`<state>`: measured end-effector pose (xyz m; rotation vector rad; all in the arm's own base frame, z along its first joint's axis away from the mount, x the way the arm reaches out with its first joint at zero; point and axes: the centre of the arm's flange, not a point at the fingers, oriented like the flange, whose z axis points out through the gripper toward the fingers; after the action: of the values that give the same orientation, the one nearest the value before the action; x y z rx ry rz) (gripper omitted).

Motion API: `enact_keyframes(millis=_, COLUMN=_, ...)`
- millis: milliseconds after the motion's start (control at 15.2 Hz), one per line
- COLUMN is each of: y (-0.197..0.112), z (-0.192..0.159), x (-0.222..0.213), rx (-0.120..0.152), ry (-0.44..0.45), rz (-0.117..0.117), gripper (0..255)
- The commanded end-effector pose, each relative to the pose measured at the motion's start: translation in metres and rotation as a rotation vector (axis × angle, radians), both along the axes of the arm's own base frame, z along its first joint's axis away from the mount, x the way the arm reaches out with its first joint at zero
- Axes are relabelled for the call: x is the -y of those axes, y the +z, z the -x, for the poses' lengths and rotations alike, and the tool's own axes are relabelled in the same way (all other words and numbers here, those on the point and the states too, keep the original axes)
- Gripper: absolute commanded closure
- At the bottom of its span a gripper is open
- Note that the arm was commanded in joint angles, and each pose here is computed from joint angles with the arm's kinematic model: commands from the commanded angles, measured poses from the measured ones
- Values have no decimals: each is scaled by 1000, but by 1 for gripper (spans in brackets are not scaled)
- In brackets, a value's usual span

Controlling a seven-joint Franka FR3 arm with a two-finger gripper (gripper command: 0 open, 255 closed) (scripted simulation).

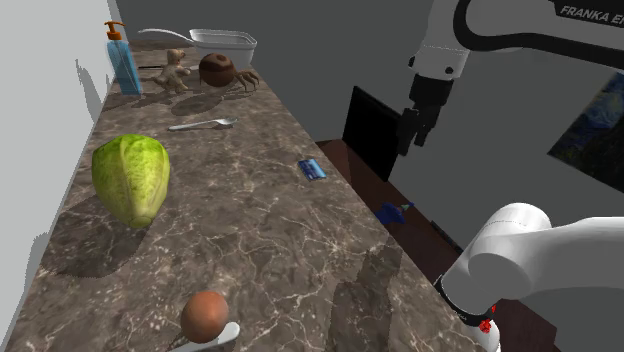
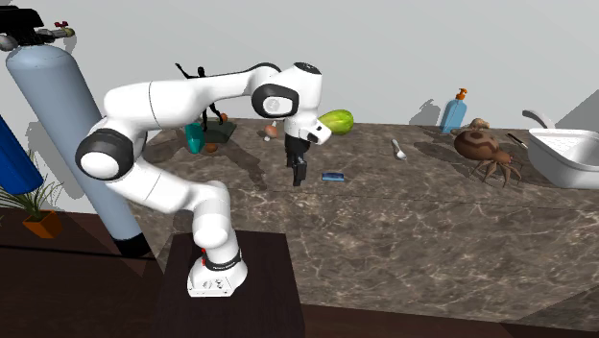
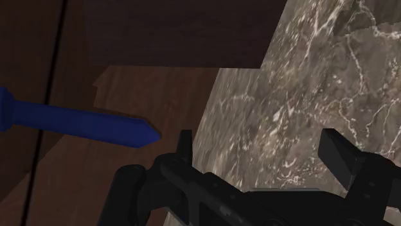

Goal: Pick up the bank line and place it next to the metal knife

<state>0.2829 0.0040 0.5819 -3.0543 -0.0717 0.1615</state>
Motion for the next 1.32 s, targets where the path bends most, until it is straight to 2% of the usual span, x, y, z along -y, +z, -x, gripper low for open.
enact_keyframes(millis=0, y=0, z=0, x=0, rx=0, ry=0, rz=0, gripper=0)
enact_keyframes(millis=594, y=-35, z=-125, x=-68, rx=-244, ry=-153, rz=10, gripper=0)
enact_keyframes(millis=1188, y=-101, z=-246, x=-116, rx=-488, ry=-306, rz=19, gripper=0)
enact_keyframes(millis=1254, y=-106, z=-244, x=-117, rx=-488, ry=-306, rz=19, gripper=0)
